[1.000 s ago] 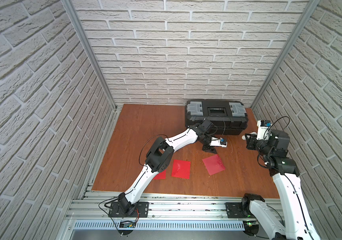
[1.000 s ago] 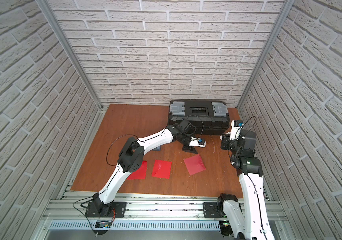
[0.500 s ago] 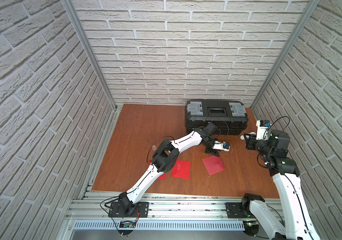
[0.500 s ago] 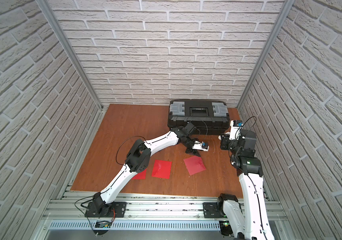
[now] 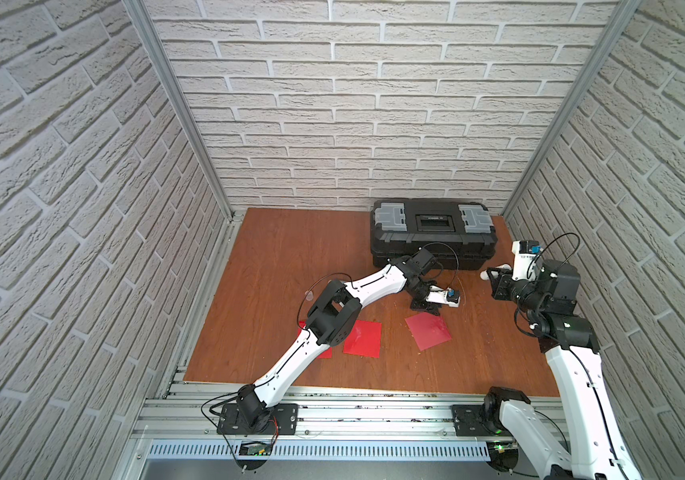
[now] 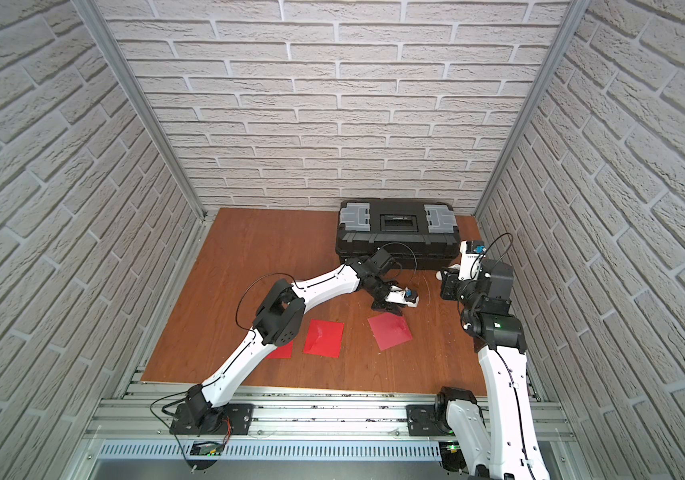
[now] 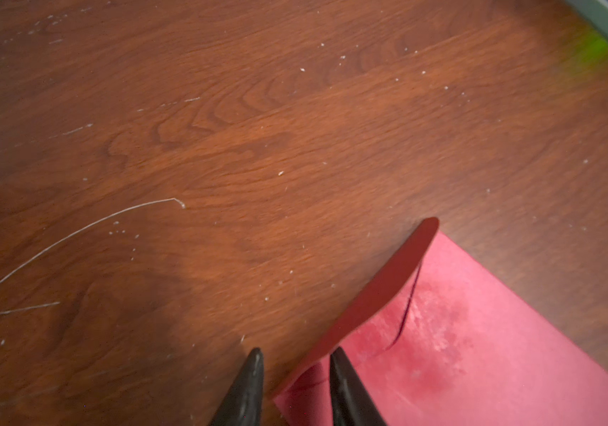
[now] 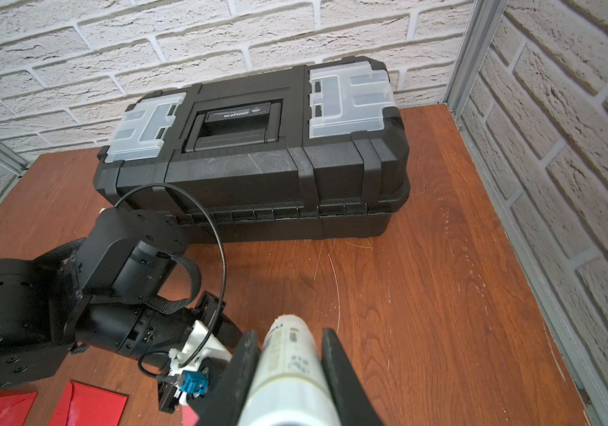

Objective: Seal the envelope with a glue stick
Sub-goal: Pick up the envelope from the center of the board.

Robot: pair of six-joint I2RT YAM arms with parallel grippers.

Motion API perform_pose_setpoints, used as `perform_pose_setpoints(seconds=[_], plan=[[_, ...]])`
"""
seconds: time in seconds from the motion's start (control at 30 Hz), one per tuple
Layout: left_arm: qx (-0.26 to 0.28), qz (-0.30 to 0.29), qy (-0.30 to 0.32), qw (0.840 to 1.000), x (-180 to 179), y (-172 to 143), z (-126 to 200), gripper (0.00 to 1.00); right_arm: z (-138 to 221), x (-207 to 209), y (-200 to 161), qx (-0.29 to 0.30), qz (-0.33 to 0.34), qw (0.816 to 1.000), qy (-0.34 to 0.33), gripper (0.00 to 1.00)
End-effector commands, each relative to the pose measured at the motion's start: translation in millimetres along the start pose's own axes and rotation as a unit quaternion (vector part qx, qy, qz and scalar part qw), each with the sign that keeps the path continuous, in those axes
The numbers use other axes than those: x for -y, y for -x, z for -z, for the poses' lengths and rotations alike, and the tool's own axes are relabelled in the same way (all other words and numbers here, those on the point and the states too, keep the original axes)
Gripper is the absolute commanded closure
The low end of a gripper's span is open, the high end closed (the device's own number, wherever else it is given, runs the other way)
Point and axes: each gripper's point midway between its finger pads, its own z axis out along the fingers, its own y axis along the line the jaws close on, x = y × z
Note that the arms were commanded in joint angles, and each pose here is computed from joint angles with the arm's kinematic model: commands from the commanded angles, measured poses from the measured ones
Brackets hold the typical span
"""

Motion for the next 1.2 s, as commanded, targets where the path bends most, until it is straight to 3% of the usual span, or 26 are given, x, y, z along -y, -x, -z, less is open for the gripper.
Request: perform_pose_setpoints(seconds=[0.0,0.27,0.4,0.5,0.63,0.77,0.93,1.17], plan=[[-0.009,-0.010,-0.013,1.000,7.5,-4.6,-13.0,0.71,0.7,-0.8,7.9,0.020,0.009,1.000,0.004,0.97],[-0.019,-0.002,-0.005,1.000,3.4,-4.5,-2.1,0.99,4.2,-0.5,7.7,0.022,0.009,1.000,0.001,0.97],[-0.008,0.049,0.020,0.999,-8.3,2.8,14.6,1.00,8.4,-3.0,8.9,0.027,0.007,1.000,0.005,0.97],[0.008,0.124,0.057,0.991,-18.8,7.2,31.0,1.00,9.8,-9.8,6.1,0.021,-0.003,0.999,0.024,0.97],[0.034,0.240,0.132,0.961,-32.8,5.6,57.5,1.00,10.0,-22.4,-2.7,0.000,-0.029,0.998,0.061,0.97],[0.057,0.364,0.188,0.910,-31.5,-7.9,76.3,1.00,7.8,-36.3,-16.8,-0.030,-0.060,0.994,0.091,0.97],[0.066,0.470,0.215,0.854,-6.0,-33.1,82.2,1.00,1.6,-58.6,-47.3,-0.082,-0.055,0.990,0.104,0.97],[0.021,0.489,0.170,0.855,50.6,-60.7,65.0,1.00,-11.5,-91.6,-99.9,-0.149,0.005,0.983,0.108,0.97]])
